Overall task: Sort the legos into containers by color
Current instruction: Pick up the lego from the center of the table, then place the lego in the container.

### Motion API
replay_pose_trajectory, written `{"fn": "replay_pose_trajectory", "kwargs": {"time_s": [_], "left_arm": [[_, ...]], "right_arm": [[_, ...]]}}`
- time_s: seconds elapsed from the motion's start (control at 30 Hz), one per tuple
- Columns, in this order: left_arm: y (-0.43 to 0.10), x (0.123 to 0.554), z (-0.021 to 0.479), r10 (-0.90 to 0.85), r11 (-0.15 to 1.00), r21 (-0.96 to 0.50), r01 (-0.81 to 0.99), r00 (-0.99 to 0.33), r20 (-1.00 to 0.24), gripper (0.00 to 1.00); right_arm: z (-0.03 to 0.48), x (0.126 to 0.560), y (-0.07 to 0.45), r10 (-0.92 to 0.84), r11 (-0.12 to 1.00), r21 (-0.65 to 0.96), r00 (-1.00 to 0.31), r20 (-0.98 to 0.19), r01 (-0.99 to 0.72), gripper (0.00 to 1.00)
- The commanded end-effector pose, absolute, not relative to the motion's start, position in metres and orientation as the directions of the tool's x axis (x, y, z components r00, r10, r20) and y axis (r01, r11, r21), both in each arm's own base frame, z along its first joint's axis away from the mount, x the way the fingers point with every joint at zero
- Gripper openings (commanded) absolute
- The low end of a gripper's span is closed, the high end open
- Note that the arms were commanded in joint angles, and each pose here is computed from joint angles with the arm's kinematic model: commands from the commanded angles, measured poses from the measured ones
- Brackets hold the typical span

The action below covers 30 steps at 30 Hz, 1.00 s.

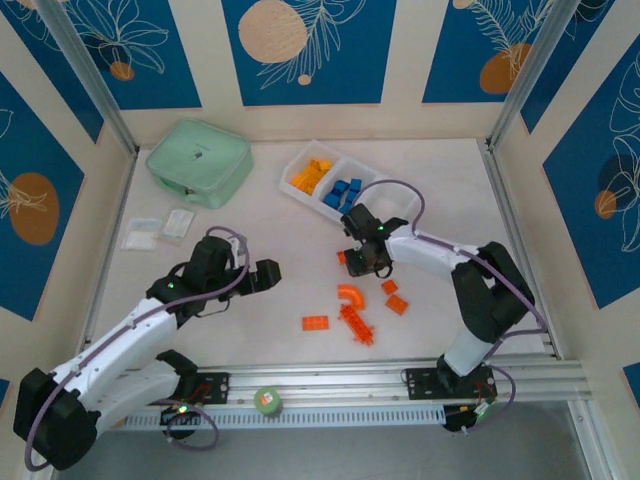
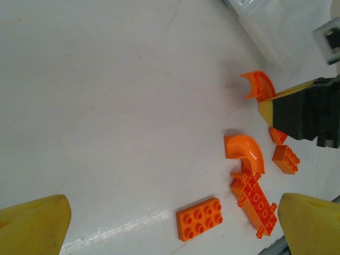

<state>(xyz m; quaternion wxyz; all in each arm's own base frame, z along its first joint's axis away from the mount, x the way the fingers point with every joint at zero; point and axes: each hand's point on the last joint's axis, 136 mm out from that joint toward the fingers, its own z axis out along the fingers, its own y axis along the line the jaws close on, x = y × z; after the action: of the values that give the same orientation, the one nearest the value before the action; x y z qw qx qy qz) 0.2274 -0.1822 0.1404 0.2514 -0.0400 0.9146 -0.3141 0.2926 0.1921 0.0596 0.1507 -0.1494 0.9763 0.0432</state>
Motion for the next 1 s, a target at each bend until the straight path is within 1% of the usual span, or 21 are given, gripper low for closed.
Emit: {"fn": "replay_pose_trajectory", "kwargs": {"time_s": [0.0, 0.1, 0.23, 0.47, 0.63, 0.73, 0.83, 0.97], "left_arm": [[-0.195, 0.241, 0.163, -0.226, 0.763, -0.630, 0.144, -0.853, -0.470, 0.99], [-0.203, 0.249, 0.166, -0.219, 0.752, -0.639, 0.158, -0.856, -0.469, 0.99], [-0.216, 0.260, 0.168, -0.206, 0.737, -0.653, 0.174, -0.863, -0.462, 0.99], [-0.232, 0.279, 0.173, -0.190, 0.720, -0.663, 0.205, -0.861, -0.473, 0.99], [-0.241, 0.289, 0.171, -0.176, 0.717, -0.666, 0.206, -0.871, -0.458, 0.99], [-0.245, 0.293, 0.171, -0.169, 0.715, -0.667, 0.210, -0.874, -0.456, 0.99], [-0.248, 0.296, 0.172, -0.163, 0.714, -0.667, 0.214, -0.875, -0.456, 0.99], [-0.250, 0.296, 0.173, -0.139, 0.721, -0.655, 0.226, -0.879, -0.456, 0.99]], "right_arm": [[0.105, 0.312, 0.190, -0.215, 0.960, 0.084, -0.893, -0.394, -0.268, 0.29], [0.122, 0.335, 0.172, -0.148, 0.977, 0.075, -0.889, -0.433, -0.199, 0.30], [0.132, 0.369, 0.149, -0.081, 0.992, 0.054, -0.886, -0.457, -0.118, 0.30], [0.126, 0.420, 0.121, -0.027, 1.000, 0.003, -0.889, -0.458, -0.031, 0.30], [0.112, 0.441, 0.111, -0.023, 0.999, -0.052, -0.903, -0.428, -0.001, 0.36], [0.112, 0.445, 0.109, -0.017, 0.999, -0.049, -0.901, -0.433, 0.005, 0.45], [0.124, 0.446, 0.112, -0.010, 1.000, -0.027, -0.891, -0.453, 0.002, 0.52], [0.151, 0.439, 0.126, -0.015, 0.998, 0.043, -0.872, -0.489, -0.041, 0.56]]}}
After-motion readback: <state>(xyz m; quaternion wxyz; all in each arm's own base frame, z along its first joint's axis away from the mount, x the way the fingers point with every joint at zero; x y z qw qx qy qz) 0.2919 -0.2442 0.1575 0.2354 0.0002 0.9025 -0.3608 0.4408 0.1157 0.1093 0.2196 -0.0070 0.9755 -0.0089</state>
